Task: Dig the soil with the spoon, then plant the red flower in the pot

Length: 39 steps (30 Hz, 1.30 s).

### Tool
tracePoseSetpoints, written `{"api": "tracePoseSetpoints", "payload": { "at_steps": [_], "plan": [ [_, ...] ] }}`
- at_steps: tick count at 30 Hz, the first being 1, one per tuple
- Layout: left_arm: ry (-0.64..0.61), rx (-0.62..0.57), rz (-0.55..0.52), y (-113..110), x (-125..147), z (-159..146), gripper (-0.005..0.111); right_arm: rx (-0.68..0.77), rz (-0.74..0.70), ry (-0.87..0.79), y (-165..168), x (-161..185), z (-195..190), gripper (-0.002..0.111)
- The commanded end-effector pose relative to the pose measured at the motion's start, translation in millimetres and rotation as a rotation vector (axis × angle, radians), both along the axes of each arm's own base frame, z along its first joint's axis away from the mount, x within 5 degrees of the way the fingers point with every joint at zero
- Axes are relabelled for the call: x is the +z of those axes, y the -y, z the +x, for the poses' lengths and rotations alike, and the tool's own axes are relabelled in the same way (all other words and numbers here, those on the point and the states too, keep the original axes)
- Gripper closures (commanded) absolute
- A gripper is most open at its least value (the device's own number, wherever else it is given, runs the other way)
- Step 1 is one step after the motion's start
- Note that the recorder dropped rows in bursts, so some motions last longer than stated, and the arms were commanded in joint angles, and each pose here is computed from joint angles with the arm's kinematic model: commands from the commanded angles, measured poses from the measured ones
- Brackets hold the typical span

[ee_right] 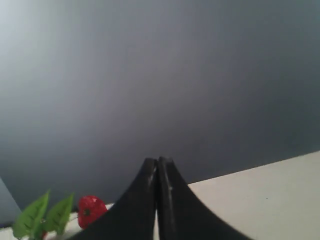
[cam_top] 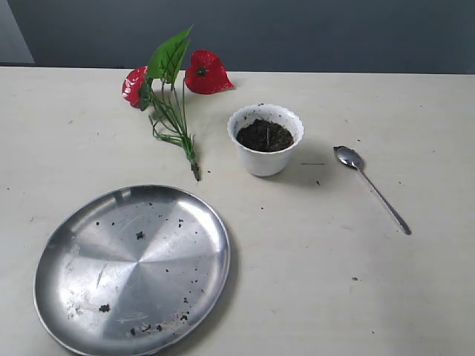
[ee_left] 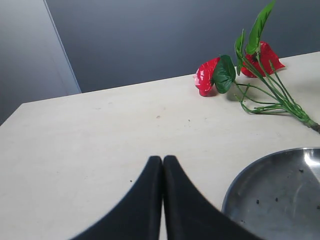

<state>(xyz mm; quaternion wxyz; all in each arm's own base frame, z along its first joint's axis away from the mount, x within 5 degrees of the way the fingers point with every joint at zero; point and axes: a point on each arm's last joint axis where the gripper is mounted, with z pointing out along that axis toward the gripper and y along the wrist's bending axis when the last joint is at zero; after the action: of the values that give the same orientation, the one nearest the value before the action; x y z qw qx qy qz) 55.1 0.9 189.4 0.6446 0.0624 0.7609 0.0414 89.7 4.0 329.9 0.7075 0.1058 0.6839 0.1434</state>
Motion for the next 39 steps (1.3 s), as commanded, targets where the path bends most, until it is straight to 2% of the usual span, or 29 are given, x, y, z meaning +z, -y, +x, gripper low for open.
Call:
{"api": "tracePoseSetpoints", "payload": {
  "at_steps": [1,5,7,11,13,15,18,22,24,29,33,39],
  "plan": [
    [0.006,-0.003,-0.009,0,1,0,0.105,0.031,-0.245,-0.166,-17,35,65,0.109],
    [0.006,-0.003,-0.009,0,1,0,0.105,0.045,-0.415,-0.373,-42,42,131,0.109],
    [0.006,-0.003,-0.009,0,1,0,0.105,0.039,-0.480,-0.519,-56,32,165,0.109],
    [0.006,-0.003,-0.009,0,1,0,0.105,0.102,-0.581,-0.842,-78,-5,212,0.109],
    [0.006,-0.003,-0.009,0,1,0,0.105,0.202,-0.633,-0.990,-90,-28,228,0.109],
    [0.006,-0.003,-0.009,0,1,0,0.105,0.304,-0.671,-1.071,-100,-50,238,0.109],
    [0.006,-0.003,-0.009,0,1,0,0.105,0.389,-0.697,-1.156,-109,-85,250,0.103],
    [0.006,-0.003,-0.009,0,1,0,0.105,0.404,-0.718,-1.283,-111,-122,258,0.078],
    [0.006,-0.003,-0.009,0,1,0,0.105,0.409,-0.723,-1.336,-111,-137,260,0.070],
    [0.006,-0.003,-0.009,0,1,0,0.105,0.423,-0.754,-1.412,-111,-170,266,0.069],
    [0.006,-0.003,-0.009,0,1,0,0.105,0.413,-0.800,-1.449,-105,-184,269,0.069],
    [0.006,-0.003,-0.009,0,1,0,0.105,0.387,-0.633,-1.459,-69,-186,280,0.069]
  ]
}}
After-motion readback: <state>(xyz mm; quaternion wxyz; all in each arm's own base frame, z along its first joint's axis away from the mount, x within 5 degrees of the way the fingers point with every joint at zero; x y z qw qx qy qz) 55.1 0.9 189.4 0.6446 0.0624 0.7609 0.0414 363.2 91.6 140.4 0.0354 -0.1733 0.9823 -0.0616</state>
